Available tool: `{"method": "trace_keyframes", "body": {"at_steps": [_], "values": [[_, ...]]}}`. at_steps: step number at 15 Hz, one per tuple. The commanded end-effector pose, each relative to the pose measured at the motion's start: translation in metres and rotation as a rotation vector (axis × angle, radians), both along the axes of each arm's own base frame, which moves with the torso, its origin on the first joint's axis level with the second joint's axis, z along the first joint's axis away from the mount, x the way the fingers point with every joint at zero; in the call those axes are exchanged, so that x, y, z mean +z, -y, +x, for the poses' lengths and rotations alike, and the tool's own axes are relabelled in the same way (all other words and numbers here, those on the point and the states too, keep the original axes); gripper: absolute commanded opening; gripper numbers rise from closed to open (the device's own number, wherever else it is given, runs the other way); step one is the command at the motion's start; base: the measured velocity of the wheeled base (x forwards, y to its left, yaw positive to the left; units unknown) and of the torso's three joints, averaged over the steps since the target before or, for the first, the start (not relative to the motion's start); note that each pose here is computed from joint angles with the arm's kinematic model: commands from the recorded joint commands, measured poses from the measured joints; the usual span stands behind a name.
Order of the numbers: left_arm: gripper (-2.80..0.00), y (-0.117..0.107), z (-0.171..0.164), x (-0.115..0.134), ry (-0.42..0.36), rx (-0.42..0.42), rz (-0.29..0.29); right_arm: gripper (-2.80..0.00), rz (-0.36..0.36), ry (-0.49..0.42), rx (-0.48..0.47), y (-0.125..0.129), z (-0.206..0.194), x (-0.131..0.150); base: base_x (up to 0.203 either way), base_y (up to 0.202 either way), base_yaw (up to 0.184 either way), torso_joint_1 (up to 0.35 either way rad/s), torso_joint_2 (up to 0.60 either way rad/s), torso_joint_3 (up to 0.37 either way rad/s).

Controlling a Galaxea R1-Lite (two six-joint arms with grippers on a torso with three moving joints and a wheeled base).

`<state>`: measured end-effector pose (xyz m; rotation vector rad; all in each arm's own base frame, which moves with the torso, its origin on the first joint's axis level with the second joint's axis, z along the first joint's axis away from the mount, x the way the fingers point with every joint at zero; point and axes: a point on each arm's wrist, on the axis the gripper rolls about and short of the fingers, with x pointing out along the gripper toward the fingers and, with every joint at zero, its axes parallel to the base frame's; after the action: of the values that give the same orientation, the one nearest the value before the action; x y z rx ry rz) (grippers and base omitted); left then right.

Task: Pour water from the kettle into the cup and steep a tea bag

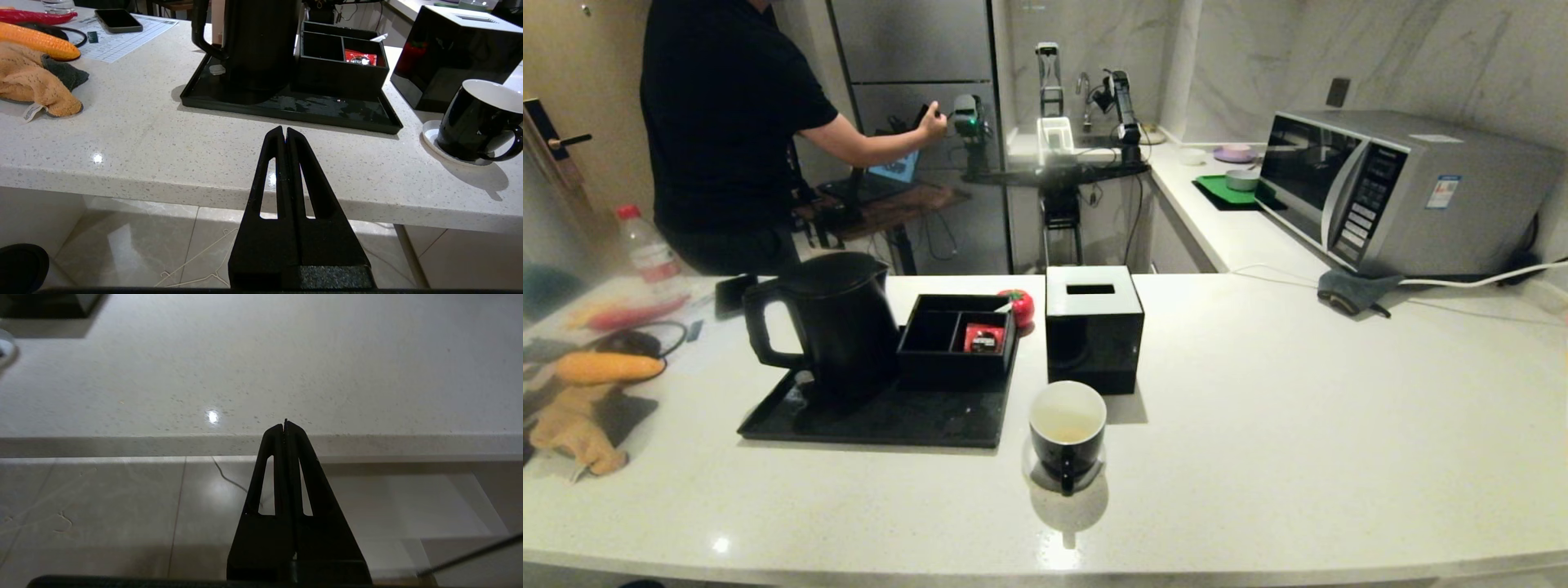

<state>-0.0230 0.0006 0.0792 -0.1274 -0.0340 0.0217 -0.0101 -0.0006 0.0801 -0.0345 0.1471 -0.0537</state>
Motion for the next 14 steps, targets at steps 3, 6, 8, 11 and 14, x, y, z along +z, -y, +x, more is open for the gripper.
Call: {"method": "trace_keyframes", "body": {"at_steps": [3,6,8,11,14], "values": [[-2.8,0.0,0.0,0.0,0.001,0.001,-0.002,-2.8,0.026,0.152,0.028,-0.0001,-0.0127,-0.0041,0.0,0.0,0.0,0.0,0.0,0.0],[-2.8,0.0,0.0,0.0,0.001,0.001,-0.002,-2.8,0.025,0.152,0.027,-0.0001,-0.0127,-0.0041,0.0,0.0,0.0,0.0,0.0,0.0],[-2.8,0.0,0.0,0.0,0.001,0.001,-0.002,-2.8,0.029,0.154,0.028,-0.0001,-0.0127,-0.0039,0.0,0.0,0.0,0.0,0.0,0.0],[-2.8,0.0,0.0,-0.0001,0.001,0.001,-0.002,-2.8,0.029,0.154,0.026,-0.0001,-0.0127,-0.0039,0.0,0.0,0.0,0.0,0.0,0.0],[-2.8,0.0,0.0,0.0,0.001,0.001,-0.002,-2.8,0.084,0.159,-0.007,0.0006,-0.0127,-0.0038,0.0,0.0,0.0,0.0,0.0,0.0]]}}
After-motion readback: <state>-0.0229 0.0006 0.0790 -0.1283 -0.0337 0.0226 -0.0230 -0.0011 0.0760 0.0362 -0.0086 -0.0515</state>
